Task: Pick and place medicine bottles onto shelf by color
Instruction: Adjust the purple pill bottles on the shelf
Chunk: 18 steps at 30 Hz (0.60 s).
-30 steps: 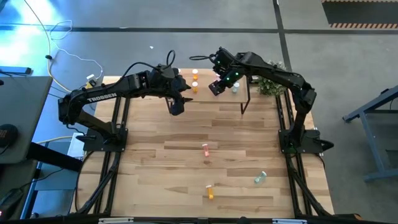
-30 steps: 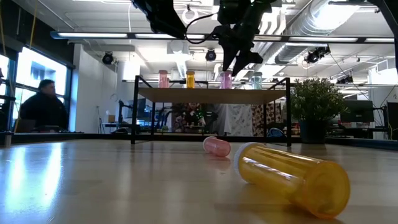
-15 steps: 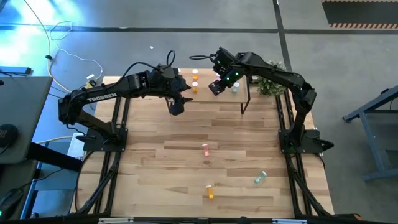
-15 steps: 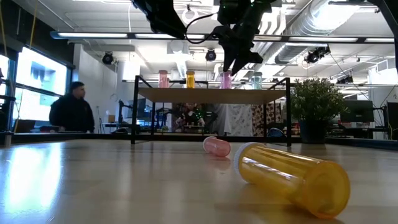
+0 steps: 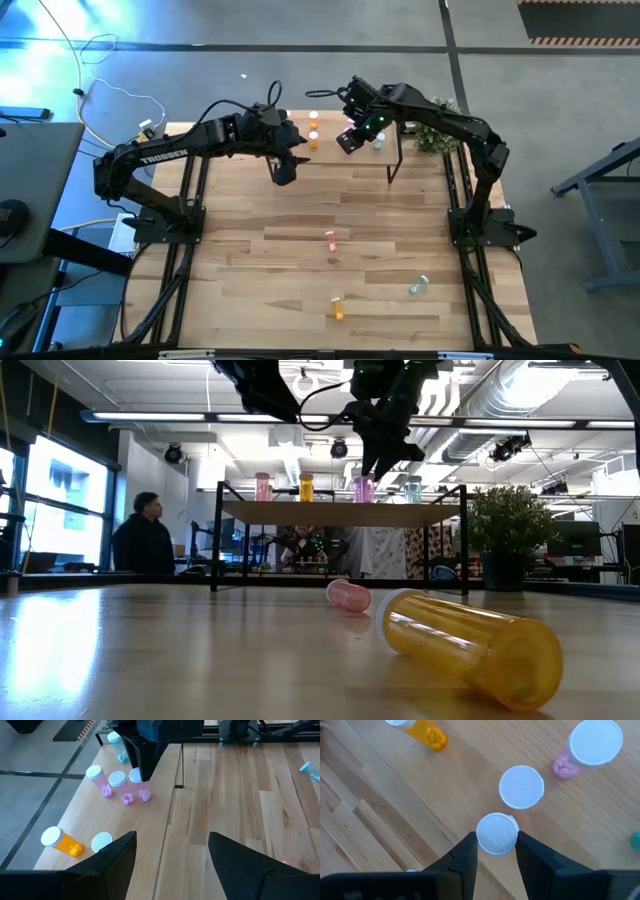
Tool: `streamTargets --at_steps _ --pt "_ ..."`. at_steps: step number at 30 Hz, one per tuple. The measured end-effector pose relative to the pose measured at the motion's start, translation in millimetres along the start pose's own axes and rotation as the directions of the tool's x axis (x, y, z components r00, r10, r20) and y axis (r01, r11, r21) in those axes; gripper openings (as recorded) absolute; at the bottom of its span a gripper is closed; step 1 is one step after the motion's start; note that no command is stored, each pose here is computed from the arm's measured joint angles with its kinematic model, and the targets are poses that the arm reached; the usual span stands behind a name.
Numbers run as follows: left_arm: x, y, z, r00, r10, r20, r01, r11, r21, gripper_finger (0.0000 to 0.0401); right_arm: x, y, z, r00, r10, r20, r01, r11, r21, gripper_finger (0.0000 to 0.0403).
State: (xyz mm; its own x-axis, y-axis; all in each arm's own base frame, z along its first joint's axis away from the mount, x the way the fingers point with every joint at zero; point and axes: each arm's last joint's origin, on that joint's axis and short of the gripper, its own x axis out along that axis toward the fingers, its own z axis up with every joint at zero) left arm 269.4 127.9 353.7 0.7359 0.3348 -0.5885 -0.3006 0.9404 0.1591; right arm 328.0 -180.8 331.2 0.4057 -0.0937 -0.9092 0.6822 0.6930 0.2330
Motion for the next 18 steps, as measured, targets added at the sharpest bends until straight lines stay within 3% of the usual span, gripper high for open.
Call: streamTargets --at_steps 12,18 --pt "0 0 0 1.0 0.0 0.0 0.0 1.0 0.0 0.0236 2 19 -9 0.999 0.023 -0.029 -0.025 0.999 -0.047 0.0114" --pt "0 0 0 1.0 0.0 0.0 0.0 1.0 0.0 0.0236 2 21 -10 1.0 -0.013 -0.017 0.012 0.998 -0.057 0.0114"
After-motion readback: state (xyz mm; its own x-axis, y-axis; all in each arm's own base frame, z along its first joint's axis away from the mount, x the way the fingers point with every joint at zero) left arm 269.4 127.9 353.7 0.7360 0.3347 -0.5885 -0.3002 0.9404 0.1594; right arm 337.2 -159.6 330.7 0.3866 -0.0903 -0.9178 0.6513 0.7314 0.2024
